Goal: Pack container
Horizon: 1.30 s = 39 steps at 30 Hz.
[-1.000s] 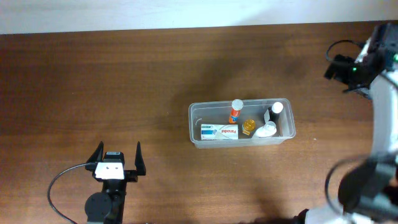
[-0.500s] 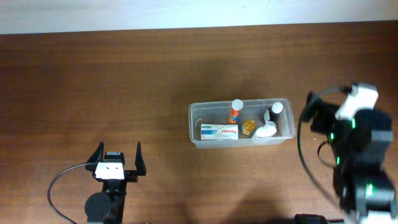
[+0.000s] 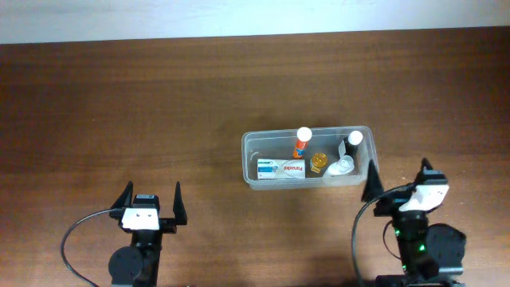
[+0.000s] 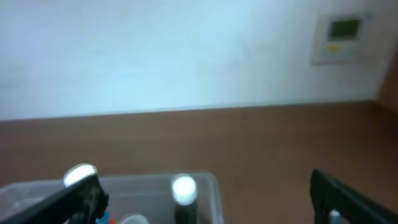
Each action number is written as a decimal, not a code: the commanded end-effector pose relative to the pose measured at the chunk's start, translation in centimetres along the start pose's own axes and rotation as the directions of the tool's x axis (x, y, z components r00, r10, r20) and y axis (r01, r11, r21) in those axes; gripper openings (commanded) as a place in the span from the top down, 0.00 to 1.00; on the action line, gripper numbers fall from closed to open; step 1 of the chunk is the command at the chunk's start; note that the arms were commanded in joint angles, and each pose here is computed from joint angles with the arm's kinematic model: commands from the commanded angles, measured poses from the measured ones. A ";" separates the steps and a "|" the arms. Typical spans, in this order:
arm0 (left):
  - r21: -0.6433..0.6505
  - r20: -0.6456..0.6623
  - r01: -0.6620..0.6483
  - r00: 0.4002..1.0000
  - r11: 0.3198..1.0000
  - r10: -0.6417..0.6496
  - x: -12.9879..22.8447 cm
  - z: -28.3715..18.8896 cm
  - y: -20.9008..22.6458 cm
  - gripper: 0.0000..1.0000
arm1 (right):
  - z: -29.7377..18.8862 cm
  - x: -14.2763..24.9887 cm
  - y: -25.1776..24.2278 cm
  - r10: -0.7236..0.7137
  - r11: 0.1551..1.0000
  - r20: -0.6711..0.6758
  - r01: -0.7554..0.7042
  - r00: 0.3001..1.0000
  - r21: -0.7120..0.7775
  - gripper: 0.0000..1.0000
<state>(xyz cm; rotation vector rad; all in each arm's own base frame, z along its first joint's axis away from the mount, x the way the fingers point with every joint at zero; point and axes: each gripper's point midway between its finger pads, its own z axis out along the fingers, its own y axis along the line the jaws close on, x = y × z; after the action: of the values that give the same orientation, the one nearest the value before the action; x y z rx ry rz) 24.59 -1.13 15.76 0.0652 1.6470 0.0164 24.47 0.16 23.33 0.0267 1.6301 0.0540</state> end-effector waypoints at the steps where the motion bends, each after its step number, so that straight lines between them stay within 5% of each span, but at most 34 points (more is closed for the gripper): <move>1: 0.003 0.002 -0.016 1.000 1.000 0.016 0.0 0.0 0.0 0.01 | -0.2 1.1 2.6 -0.091 0.986 0.054 0.098 0.994 -0.132 0.02; 19: 0.003 0.002 -0.016 1.000 1.000 0.016 0.0 0.0 0.0 0.01 | 0.1 7.7 2.6 -0.104 0.983 -0.034 0.097 0.994 -0.154 0.02; 39: 0.003 0.002 -0.016 1.000 1.000 0.016 0.0 0.0 0.0 0.01 | 0.1 7.7 2.6 -0.104 0.983 -0.032 0.098 0.994 -0.154 0.02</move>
<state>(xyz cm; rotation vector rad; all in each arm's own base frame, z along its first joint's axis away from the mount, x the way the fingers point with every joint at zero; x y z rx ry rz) 24.59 -1.13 15.76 0.0652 1.6470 0.0164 24.18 2.72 15.96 -0.1591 1.6655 0.0824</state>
